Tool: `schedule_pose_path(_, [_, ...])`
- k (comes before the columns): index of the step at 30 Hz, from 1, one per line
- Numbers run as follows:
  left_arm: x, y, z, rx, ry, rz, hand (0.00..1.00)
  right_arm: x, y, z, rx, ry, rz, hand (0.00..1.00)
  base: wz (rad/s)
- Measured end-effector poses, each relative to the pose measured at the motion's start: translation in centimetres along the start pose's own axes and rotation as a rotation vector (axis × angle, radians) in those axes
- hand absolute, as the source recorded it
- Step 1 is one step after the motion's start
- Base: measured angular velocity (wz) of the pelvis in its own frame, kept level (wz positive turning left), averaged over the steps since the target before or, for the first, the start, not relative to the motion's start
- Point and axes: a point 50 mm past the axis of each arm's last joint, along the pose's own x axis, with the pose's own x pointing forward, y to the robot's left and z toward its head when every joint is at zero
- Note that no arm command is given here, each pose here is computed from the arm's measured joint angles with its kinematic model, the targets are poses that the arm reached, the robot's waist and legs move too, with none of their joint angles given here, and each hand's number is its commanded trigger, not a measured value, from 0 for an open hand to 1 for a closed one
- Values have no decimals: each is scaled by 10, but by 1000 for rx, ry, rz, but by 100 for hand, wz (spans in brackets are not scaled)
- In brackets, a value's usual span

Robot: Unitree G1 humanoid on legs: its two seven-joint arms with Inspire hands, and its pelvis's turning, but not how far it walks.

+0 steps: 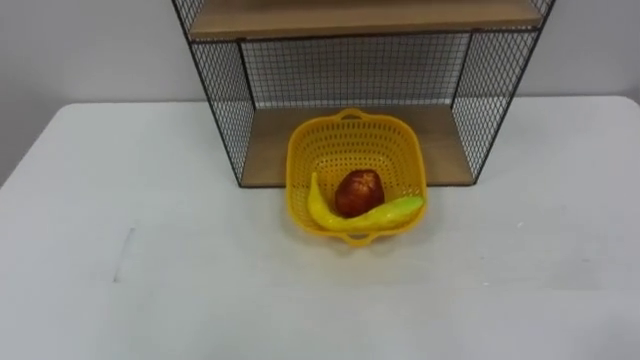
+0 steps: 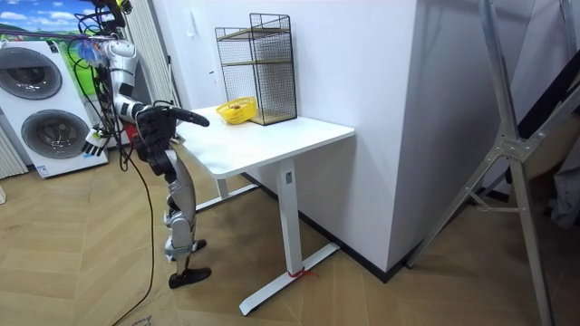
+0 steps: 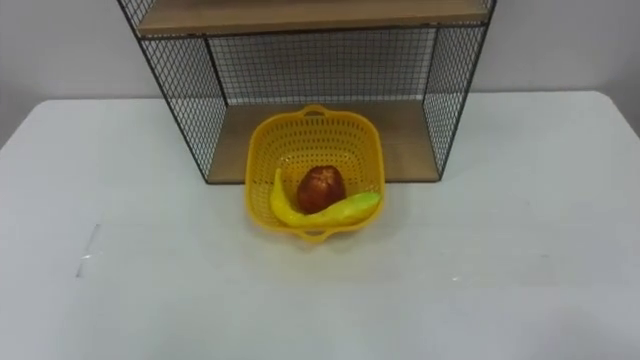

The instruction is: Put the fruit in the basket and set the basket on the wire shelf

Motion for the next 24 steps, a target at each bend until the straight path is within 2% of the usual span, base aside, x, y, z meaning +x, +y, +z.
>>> schedule_pose_path(3, [0,8,-10,183,-51,15,0,5,-18,-33,-69,147,-84,0,16])
schedule_pose_path(5, [0,18,-25,410,-84,-4,0,-1,-42,-76,-139,364,-155,0,10])
schedule_pose_path(6, [-1,20,-30,452,-80,-12,0,-4,-49,-87,-145,431,-183,0,-5])
schedule_pose_path(7, [-2,27,-41,547,-67,-29,0,-13,-65,-107,-159,552,-244,0,-7])
schedule_pose_path(8, [-3,30,-46,604,-67,-40,0,-19,-72,-117,-182,597,-262,0,-4])
schedule_pose_path(10, [-6,38,-64,815,-46,-99,0,-46,-98,-148,-233,770,-328,0,-4])
schedule_pose_path(13, [-13,37,-87,1028,-16,-216,0,-76,-117,-169,-298,900,-348,0,-11])
schedule_pose_path(15, [-18,36,-98,1128,5,-293,0,-85,-128,-177,-344,951,-353,0,-13])
schedule_pose_path(17, [-21,39,-108,1262,33,-368,0,-95,-141,-186,-427,988,-331,0,-9])
schedule_pose_path(20, [-23,47,-116,1402,76,-413,0,-105,-153,-195,-537,1041,-254,0,0])
schedule_pose_path(22, [-25,59,-124,1547,121,-452,0,-117,-153,-202,-664,1082,-77,0,-5])
schedule_pose_path(24, [-27,62,-129,1659,127,-475,0,-127,-148,-207,-802,1097,127,0,-12])
